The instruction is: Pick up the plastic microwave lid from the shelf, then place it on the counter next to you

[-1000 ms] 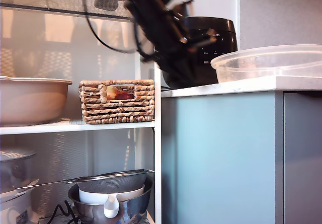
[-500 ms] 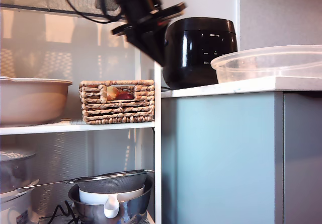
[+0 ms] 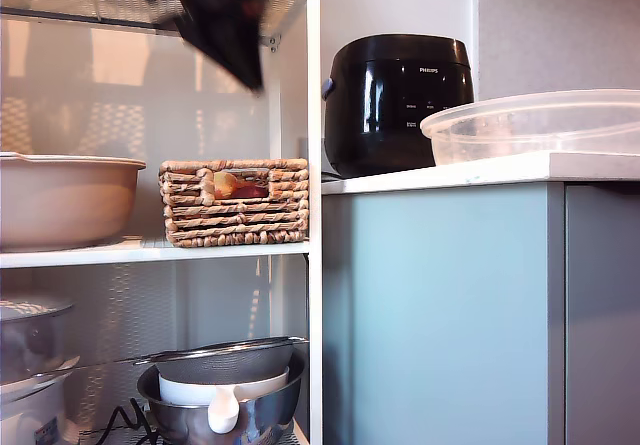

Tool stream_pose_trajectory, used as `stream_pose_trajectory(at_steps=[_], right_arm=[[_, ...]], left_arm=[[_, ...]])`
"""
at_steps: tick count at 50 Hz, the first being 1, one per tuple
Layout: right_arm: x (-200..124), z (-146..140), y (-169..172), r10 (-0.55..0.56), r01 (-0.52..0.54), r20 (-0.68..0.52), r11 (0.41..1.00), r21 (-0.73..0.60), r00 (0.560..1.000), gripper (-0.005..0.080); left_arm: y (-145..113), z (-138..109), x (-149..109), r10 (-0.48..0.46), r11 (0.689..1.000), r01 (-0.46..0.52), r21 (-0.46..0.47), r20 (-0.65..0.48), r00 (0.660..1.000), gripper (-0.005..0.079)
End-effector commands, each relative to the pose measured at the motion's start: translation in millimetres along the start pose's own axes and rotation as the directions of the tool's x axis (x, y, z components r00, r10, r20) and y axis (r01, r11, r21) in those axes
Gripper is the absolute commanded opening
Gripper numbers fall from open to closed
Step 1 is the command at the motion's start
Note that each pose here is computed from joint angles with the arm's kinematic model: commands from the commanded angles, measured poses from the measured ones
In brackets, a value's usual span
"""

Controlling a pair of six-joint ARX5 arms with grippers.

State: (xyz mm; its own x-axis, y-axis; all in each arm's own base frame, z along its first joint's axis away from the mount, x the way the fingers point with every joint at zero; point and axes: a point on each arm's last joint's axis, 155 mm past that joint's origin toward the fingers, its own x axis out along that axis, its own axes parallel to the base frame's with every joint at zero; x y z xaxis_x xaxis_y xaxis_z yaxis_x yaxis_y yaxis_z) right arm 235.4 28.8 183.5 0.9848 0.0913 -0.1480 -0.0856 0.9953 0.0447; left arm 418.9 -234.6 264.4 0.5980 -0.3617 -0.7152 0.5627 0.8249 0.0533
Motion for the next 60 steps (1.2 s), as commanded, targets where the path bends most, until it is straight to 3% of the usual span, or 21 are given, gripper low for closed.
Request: stream_pose_trajectory(at_steps=[1, 22, 34, 45, 60], right_arm=[[-2, 6, -3, -0.018, 0.018, 0.016, 1.0, -0.024, 1.0, -0.0012], [-2, 7, -26, -0.114, 0.114, 0.017, 0.993, -0.028, 0.993, -0.0012], [-1, 6, -14, -0.037, 0.038, 0.012, 0.998, -0.046, 0.999, -0.0012], [-1, -2, -14, -0.038, 0.037, -0.019, 0.998, -0.047, 0.999, -0.0012], [-3, -28, -15, -0.043, 0.037, -0.123, 0.998, -0.05, 0.991, -0.0012]], left_arm=[[6, -11, -2, 0.007, 1.0, -0.007, -0.008, -0.015, 1.0, -0.0021], [12, -47, -22, 0.022, 0.999, -0.02, -0.03, 0.064, 0.998, -0.0021], [12, -64, -36, 0.04, 0.997, -0.031, -0.064, 0.15, 0.988, -0.0021], [18, -69, -63, 0.108, 0.99, -0.076, -0.122, 0.279, 0.954, -0.0021], [46, -76, -87, 0.243, 0.968, -0.194, -0.161, 0.39, 0.888, -0.0021]])
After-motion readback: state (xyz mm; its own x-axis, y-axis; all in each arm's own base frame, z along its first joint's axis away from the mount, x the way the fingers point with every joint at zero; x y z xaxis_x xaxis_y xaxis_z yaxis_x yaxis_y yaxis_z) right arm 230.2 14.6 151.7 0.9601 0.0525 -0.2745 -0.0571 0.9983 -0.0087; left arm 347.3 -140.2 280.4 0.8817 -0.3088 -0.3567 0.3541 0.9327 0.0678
